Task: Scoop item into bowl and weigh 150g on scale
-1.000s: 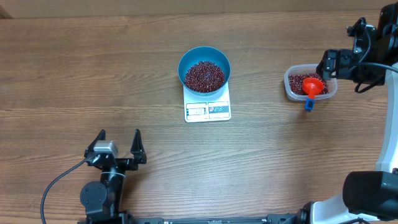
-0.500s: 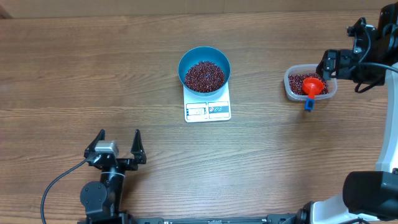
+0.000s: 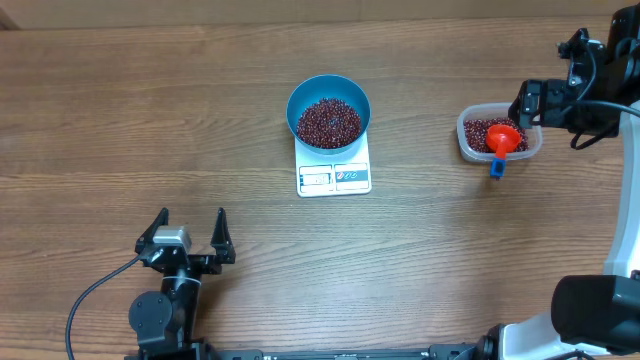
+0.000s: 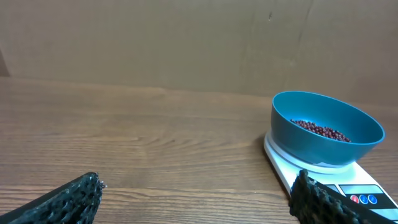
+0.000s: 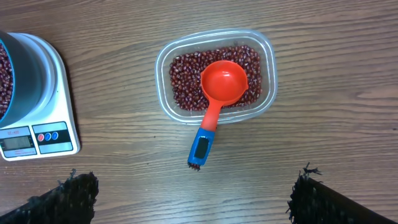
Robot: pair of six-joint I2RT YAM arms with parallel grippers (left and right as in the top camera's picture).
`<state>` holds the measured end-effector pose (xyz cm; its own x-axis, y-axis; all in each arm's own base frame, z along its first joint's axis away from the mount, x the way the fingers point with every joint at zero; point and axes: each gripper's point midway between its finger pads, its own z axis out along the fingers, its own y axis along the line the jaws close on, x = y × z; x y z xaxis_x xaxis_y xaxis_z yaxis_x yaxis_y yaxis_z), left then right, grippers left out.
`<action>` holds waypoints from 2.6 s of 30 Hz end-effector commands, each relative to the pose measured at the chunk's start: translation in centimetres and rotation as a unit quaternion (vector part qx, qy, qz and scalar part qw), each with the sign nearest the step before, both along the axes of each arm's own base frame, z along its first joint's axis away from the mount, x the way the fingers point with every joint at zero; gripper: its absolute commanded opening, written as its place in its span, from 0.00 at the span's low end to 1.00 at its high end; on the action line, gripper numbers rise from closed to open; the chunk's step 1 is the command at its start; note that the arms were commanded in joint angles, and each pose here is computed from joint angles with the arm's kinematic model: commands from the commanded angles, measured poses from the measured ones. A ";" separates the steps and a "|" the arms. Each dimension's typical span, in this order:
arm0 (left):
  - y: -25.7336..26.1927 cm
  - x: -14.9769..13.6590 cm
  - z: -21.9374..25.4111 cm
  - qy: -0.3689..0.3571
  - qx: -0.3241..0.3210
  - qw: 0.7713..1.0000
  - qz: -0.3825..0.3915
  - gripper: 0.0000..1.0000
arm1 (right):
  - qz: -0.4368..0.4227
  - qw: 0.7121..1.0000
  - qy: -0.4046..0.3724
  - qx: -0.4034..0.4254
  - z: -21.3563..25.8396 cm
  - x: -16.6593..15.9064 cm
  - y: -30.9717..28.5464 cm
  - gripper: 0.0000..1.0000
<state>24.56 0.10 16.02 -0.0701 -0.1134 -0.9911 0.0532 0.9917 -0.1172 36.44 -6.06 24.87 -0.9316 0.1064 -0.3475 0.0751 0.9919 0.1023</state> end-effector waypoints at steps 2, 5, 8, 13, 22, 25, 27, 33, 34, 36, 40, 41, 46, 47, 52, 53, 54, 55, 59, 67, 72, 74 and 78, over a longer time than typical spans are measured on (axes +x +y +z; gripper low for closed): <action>0.1 0.0 -0.1 -0.001 0.008 1.000 0.003 0.99 | 0.002 1.000 -0.016 -0.002 1.0 0.2 0.0 1.00; 0.1 0.0 -0.1 -0.001 0.007 1.000 0.001 0.99 | 0.002 1.000 -0.016 -0.002 1.0 0.2 0.0 1.00; 0.3 0.0 -0.1 0.000 0.009 1.000 0.007 0.99 | 0.002 1.000 -0.016 -0.002 1.0 0.2 0.0 1.00; 0.3 0.0 -0.1 -0.001 0.027 1.000 0.006 0.99 | 0.002 1.000 -0.016 -0.002 1.0 0.2 0.0 1.00; 0.3 0.0 -0.1 -0.001 0.026 1.000 0.005 0.99 | 0.002 1.000 -0.016 -0.002 1.0 0.2 0.0 1.00; 0.2 0.0 -0.1 -0.001 0.026 1.000 0.005 0.99 | 0.002 1.000 -0.016 -0.002 1.0 0.2 0.0 1.00; 0.1 0.0 -0.1 -0.001 0.024 1.000 0.002 0.99 | 0.002 1.000 -0.016 -0.002 1.0 0.2 0.0 1.00; -0.8 0.0 -0.2 0.000 0.026 1.000 -0.013 1.00 | 0.002 1.000 -0.016 -0.002 1.0 0.2 0.0 1.00; -1.0 0.0 -0.2 0.000 0.026 1.000 -0.015 1.00 | 0.002 1.000 -0.016 -0.002 1.0 0.2 0.0 1.00; -1.2 0.0 -0.3 0.001 0.026 1.000 -0.017 1.00 | 0.002 1.000 -0.016 -0.002 1.0 0.2 0.0 1.00; -1.4 0.0 -0.4 0.003 0.027 1.000 -0.016 1.00 | 0.002 1.000 -0.016 -0.002 1.0 0.2 0.0 1.00; -1.4 0.0 -0.4 0.003 0.027 1.000 -0.015 1.00 | 0.002 1.000 -0.016 -0.002 1.0 0.2 0.0 1.00; -1.1 0.0 -0.4 0.004 0.028 1.000 -0.006 1.00 | 0.002 1.000 -0.016 -0.002 1.0 0.2 0.0 1.00; -1.0 0.0 -0.4 0.005 0.028 1.000 -0.004 1.00 | 0.002 1.000 -0.016 -0.002 1.0 0.2 0.0 1.00; -0.7 0.0 -0.5 0.006 0.028 1.000 0.007 1.00 | 0.002 1.000 -0.016 -0.002 1.0 0.2 0.0 1.00; -0.6 0.0 -0.5 0.006 0.029 1.000 0.010 0.99 | 0.002 1.000 -0.016 -0.002 1.0 0.2 0.0 1.00; -0.5 0.0 -0.5 0.006 0.029 1.000 0.011 0.99 | 0.002 1.000 -0.016 -0.002 1.0 0.2 0.0 1.00; -0.4 0.0 -0.5 0.007 0.027 1.000 0.015 1.00 | 0.002 1.000 -0.016 -0.002 1.0 0.2 0.0 1.00; -0.3 0.0 -0.6 0.008 0.029 0.999 0.022 1.00 | 0.002 1.000 -0.016 -0.002 1.0 0.2 0.0 1.00; -0.3 0.0 -0.6 0.008 0.029 0.999 0.022 1.00 | 0.002 1.000 -0.016 -0.002 1.0 0.2 0.0 1.00; -0.5 0.0 -0.5 0.006 0.028 0.999 0.016 0.99 | 0.002 1.000 -0.016 -0.002 1.0 0.2 0.0 1.00; -0.5 0.0 -0.5 0.006 0.028 0.999 0.016 0.99 | 0.002 1.000 -0.016 -0.002 1.0 0.2 0.0 1.00; -0.5 0.0 -0.5 0.006 0.028 0.999 0.016 1.00 | 0.002 1.000 -0.016 -0.002 1.0 0.2 0.0 1.00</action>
<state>24.64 -0.26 15.57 -0.0833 -0.0717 -0.9939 0.0143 0.9972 -0.0731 36.43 -6.06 24.87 -0.9317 0.1068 -0.3472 0.0753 0.9918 0.1029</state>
